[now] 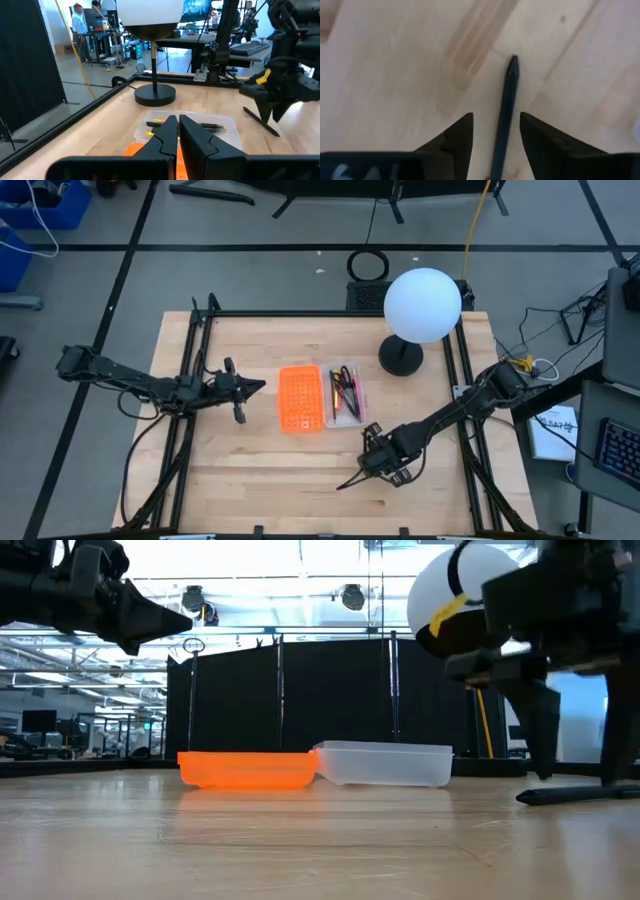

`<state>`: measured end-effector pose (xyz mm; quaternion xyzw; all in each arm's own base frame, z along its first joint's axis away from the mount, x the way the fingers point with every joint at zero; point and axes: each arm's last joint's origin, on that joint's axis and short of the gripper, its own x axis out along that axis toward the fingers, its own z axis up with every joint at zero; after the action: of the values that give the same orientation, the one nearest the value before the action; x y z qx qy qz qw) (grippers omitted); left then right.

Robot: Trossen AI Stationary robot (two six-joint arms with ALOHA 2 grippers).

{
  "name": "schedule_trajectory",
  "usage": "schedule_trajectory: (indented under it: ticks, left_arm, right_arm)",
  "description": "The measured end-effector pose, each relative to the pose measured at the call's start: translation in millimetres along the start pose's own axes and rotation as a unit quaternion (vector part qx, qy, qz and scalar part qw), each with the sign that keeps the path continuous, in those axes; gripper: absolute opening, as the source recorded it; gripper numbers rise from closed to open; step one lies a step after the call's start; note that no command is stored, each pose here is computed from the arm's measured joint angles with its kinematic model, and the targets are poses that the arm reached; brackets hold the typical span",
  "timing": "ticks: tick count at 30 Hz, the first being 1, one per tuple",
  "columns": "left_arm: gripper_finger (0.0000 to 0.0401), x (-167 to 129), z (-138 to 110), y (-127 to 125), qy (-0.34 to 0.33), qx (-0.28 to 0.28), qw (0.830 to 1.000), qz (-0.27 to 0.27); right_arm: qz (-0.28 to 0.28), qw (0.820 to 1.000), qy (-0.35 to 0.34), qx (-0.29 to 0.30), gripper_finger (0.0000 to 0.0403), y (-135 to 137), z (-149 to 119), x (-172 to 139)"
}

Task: Pick & place school supplies into a supply box
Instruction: Put the black pen into the orange supply box

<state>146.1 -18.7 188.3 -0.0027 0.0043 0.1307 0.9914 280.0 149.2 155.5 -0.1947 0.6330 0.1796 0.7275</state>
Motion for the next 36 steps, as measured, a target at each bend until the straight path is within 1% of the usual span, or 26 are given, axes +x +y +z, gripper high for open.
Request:
schedule_trajectory:
  ticks: [3,7,11,14,19,20,23,27,29,33,34,36]
  left_arm:
    - [0.0026,0,0,0,0.0,-0.009,1.0,0.0]
    - [0.0026,0,-1,0,0.005,-0.015,1.0,-0.002]
    - [0.0026,0,-2,0,0.008,-0.02,1.0,-0.004]
    - [0.0026,0,-2,0,0.008,-0.021,1.0,-0.004]
    - [0.0026,0,-2,0,0.008,-0.023,1.0,-0.004]
    - [0.0026,0,-2,0,0.008,-0.023,1.0,-0.004]
    - [0.0026,0,-2,0,0.008,-0.023,1.0,-0.004]
    - [0.0026,0,-2,0,0.008,-0.023,1.0,-0.004]
    - [0.0026,0,-2,0,0.008,-0.023,1.0,-0.004]
    - [0.0026,0,-2,0,0.008,-0.022,1.0,-0.004]
    - [0.0026,0,-2,0,0.008,-0.02,1.0,-0.005]
    - [0.0026,0,-1,0,0.007,-0.02,1.0,-0.005]
  right_arm:
    - [0.0,1.0,0.006,-0.001,0.0147,1,-7,10]
    - [0.0,1.0,-0.006,0.001,0.014,1,-20,26]
    - [0.0,1.0,-0.004,0.007,0.0124,0,-32,39]
    - [0.003,1.0,0.004,0.013,0.0099,-1,-38,44]
    - [0.009,1.0,0.005,0.014,0.0028,1,-44,49]
    - [0.01,1.0,0.005,0.01,0.002,1,-44,49]
    - [0.011,1.0,0.004,0.0,0.0021,1,-45,50]
    - [-0.01,1.0,0.011,-0.024,0.0025,0,-42,44]
    - [-0.014,0.999,0.027,-0.043,0.0019,-1,-35,35]
    - [-0.052,0.994,0.064,-0.066,0.0019,-7,-20,10]
    - [-0.059,0.993,0.066,-0.075,0.0019,-7,-16,5]
    - [-0.068,0.993,0.033,-0.089,0.0019,-10,0,-10]
